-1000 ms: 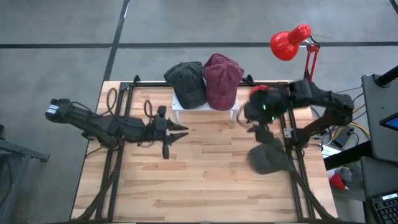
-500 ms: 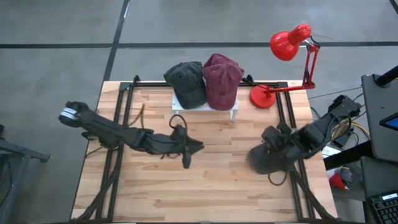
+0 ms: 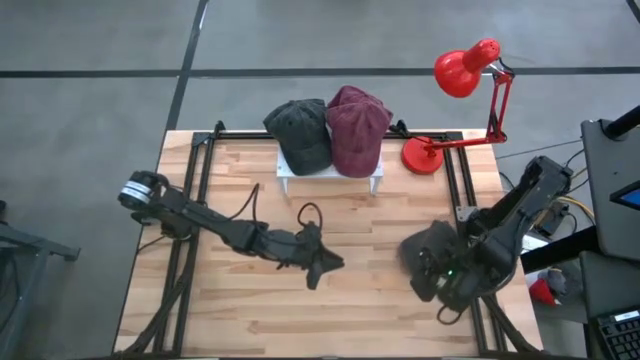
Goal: Pick & Place hat
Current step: Stack the black cap on top of the black cap on the shelf
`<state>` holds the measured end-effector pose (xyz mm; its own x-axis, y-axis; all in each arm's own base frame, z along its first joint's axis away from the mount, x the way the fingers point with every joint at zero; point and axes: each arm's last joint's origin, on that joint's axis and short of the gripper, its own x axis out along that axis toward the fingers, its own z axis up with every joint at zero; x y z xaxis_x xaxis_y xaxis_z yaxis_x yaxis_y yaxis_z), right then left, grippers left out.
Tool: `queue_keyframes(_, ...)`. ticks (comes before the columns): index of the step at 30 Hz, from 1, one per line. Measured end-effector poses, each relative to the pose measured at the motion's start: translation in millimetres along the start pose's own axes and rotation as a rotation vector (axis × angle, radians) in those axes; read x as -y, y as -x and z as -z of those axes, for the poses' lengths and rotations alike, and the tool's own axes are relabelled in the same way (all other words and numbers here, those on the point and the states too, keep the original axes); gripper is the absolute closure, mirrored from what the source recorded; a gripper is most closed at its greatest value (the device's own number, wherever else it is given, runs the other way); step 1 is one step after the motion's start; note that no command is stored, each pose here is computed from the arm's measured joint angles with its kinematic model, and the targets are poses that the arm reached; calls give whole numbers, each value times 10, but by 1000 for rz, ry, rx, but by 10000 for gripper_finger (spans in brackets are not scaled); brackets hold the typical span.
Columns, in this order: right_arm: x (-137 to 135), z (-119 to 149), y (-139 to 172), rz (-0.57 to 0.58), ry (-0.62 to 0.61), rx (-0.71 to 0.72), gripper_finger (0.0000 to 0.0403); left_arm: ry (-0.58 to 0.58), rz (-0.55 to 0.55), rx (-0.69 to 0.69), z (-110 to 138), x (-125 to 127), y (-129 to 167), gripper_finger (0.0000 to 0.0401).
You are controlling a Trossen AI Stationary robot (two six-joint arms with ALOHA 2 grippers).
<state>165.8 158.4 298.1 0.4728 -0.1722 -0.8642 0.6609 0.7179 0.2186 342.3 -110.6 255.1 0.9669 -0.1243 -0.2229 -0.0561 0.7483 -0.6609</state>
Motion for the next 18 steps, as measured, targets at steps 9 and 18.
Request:
queue_keyframes(9, -286, 329, -626, 247, 2, -4, 232, -21, 12, -11, 20, 26, 37, 304)
queue_keyframes(18, -594, 613, -1243, 523, -22, -65, 232, -32, 101, -117, 53, 113, 120, 304)
